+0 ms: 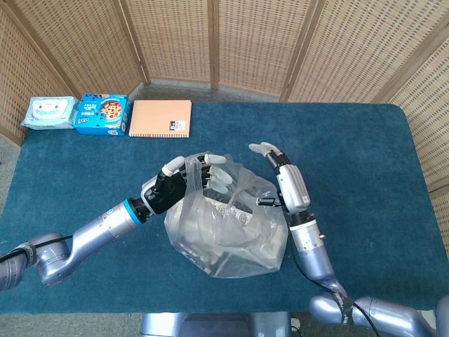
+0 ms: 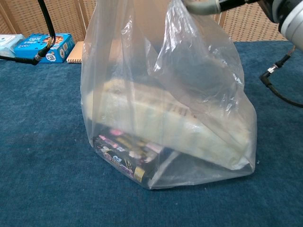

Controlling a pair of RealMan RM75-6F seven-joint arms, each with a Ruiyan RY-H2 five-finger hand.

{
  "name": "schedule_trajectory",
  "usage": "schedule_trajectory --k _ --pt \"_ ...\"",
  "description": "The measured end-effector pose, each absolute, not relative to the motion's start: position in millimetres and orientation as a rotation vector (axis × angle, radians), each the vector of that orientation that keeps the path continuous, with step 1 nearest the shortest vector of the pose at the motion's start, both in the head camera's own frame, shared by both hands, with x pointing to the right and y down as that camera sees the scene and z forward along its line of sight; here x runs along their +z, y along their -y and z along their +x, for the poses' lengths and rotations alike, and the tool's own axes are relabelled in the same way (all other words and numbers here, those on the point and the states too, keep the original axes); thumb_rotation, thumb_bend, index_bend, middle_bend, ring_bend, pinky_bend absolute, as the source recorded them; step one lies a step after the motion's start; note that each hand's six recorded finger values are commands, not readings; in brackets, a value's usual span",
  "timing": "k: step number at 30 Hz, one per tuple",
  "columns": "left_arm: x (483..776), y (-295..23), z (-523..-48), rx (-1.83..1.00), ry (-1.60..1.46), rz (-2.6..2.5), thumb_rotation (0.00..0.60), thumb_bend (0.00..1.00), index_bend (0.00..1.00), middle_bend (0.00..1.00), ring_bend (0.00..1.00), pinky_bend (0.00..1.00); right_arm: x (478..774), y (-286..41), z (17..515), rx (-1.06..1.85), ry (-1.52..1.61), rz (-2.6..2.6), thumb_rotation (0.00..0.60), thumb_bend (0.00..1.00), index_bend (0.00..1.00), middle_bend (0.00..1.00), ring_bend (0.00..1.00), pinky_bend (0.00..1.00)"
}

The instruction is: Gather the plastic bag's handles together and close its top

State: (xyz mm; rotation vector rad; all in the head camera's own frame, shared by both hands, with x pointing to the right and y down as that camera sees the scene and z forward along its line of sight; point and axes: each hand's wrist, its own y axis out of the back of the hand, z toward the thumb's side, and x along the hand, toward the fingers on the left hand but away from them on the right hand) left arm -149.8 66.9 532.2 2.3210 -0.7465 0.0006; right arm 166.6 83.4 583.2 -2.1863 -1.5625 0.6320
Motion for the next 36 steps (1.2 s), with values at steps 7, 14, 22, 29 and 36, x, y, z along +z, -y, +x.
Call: schedule_trajectory --k 7,14,22,29,36 --pt "533 -67 -152 0.002 0.745 2.317 0.0 0.32 0.18 0.32 0.26 0.25 576 -79 164 0.586 1.673 -2.204 0.546 0.07 0.21 0.23 0.14 0.12" --pt "531 -68 -157 -0.003 0.746 2.316 0.0 0.32 0.18 0.32 0.26 0.25 571 -70 170 0.539 1.784 -2.2 0.544 0.07 0.21 0.23 0.14 0.12" --pt "529 -68 -167 -0.008 0.754 2.313 0.0 0.32 0.18 0.32 0.26 0.25 563 -58 180 0.491 1.872 -2.171 0.543 0.07 0.21 0.23 0.15 0.12" --pt "525 -69 -178 -0.023 0.766 2.307 0.0 0.32 0.18 0.32 0.27 0.25 556 -45 202 0.465 1.965 -2.115 0.547 0.07 0.21 0.23 0.15 0.12" --pt "525 -70 -182 -0.022 0.768 2.307 0.0 0.32 0.18 0.32 0.26 0.25 553 -41 212 0.451 1.997 -2.091 0.546 0.08 0.21 0.23 0.15 0.11"
